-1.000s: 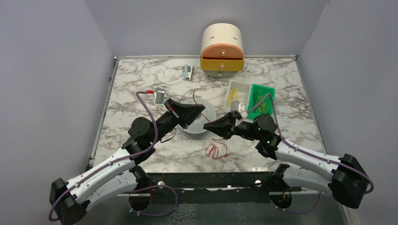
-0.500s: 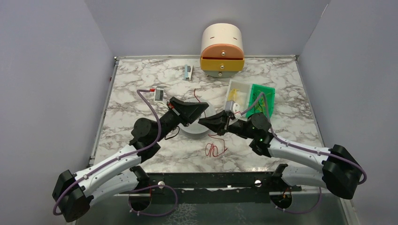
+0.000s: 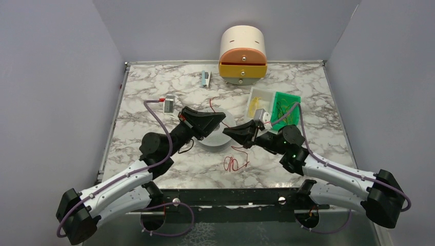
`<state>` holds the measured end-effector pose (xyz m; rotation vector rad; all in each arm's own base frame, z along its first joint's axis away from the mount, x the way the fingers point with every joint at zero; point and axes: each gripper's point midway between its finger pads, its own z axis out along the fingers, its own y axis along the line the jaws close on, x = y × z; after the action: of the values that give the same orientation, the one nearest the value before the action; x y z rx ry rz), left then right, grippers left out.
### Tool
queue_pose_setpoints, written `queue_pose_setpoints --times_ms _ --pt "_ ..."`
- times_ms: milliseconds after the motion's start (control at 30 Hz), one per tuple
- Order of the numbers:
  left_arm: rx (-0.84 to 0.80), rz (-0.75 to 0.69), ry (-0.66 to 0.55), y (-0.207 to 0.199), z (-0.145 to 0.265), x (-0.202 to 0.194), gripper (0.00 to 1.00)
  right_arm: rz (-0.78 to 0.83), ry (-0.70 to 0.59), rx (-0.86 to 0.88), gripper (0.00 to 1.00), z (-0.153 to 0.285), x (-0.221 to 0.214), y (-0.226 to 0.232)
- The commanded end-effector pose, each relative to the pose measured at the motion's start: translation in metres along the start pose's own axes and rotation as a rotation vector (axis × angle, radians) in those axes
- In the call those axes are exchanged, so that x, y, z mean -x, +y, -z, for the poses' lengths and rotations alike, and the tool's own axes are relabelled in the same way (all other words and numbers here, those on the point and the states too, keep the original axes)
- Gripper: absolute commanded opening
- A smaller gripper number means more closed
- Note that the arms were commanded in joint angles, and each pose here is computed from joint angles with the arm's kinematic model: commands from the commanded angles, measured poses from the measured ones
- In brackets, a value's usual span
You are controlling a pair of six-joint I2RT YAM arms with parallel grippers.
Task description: Wrap the cables
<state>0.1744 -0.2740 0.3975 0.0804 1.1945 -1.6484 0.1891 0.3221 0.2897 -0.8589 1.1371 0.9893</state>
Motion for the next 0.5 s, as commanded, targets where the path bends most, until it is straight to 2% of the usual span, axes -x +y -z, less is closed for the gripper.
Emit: queue_pose_setpoints --times_ms 0,267,467 --pt "-0.042 -0.077 -0.114 -0.018 0.005 0.028 0.16 -0.092 0.157 -0.040 0.01 0.018 -0.037 0.002" --pt "0.018 -0.161 -0.133 -0.006 0.011 0.033 0.40 -0.156 0.278 -0.074 0.01 0.032 -0.052 0.003" --pt "0.127 -0.247 -0.164 0.012 0.022 0.042 0.52 -0.198 0.349 -0.149 0.01 0.042 -0.058 -0.004"
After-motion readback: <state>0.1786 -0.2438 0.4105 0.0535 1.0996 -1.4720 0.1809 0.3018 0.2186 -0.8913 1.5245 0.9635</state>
